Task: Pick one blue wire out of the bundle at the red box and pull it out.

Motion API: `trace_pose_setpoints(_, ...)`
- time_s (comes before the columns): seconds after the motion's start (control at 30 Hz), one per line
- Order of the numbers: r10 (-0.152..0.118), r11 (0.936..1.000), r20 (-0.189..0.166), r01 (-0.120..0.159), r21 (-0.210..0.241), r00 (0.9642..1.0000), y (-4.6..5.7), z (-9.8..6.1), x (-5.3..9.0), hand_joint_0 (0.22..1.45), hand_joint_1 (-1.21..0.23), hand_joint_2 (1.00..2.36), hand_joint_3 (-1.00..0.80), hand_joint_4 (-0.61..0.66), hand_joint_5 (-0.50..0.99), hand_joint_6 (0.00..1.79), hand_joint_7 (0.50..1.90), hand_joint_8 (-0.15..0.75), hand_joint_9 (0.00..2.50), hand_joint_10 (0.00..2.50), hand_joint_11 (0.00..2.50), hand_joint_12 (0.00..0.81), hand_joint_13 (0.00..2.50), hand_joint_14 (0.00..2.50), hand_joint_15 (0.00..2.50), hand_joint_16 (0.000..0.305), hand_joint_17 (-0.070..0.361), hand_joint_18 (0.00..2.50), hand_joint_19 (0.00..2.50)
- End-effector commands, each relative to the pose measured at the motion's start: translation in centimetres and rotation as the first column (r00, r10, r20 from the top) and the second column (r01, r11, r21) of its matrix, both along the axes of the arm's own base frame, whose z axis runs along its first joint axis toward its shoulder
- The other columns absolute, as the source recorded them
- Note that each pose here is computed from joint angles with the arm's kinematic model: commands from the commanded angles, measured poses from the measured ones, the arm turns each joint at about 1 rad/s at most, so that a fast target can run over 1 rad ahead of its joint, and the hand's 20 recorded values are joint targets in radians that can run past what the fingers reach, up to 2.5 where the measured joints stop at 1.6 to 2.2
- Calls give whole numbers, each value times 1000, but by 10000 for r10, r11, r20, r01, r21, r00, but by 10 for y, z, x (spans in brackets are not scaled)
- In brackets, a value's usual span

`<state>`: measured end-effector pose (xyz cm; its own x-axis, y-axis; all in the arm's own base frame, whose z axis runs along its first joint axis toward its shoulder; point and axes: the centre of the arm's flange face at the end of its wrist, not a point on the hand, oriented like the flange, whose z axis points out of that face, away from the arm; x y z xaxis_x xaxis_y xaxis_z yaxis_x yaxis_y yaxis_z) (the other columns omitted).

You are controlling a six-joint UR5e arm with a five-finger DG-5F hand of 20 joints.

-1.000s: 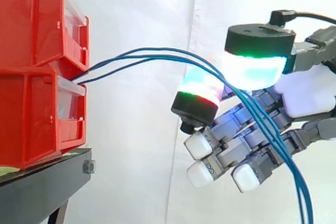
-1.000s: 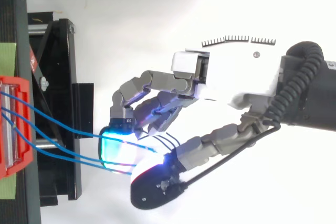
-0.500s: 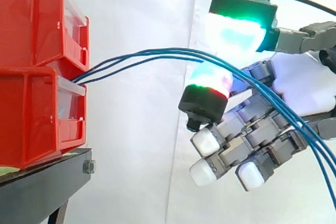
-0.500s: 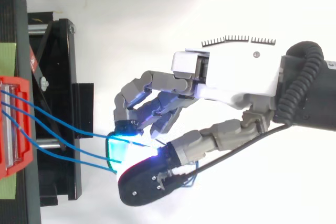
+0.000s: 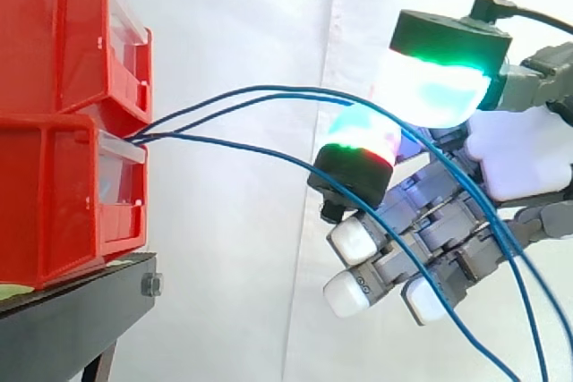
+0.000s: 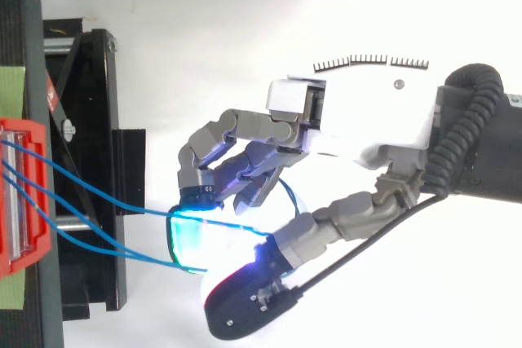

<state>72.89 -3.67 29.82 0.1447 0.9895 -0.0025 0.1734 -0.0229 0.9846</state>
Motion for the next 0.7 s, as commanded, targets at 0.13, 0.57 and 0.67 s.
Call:
trace_pose_setpoints(0.13, 115, 9999, -10, -115, 18, 9999, 0, -1, 0, 512, -761, 1000, -500, 229, -200, 870, 1012, 370, 737, 15, 580, 491, 605, 10, 295, 66, 148, 736, 440)
trace_pose_setpoints(0.57, 100, 9999, 5, -100, 21, 9999, -1, 0, 0, 629, -813, 1009, -387, 188, -191, 865, 1060, 358, 770, 16, 593, 476, 612, 10, 289, 62, 138, 725, 453)
trace_pose_setpoints(0.67, 130, 9999, -11, -130, 24, 9999, -1, -1, 0, 649, -869, 1008, -404, 211, -209, 871, 1045, 346, 703, 15, 581, 470, 579, 11, 279, 61, 138, 704, 434)
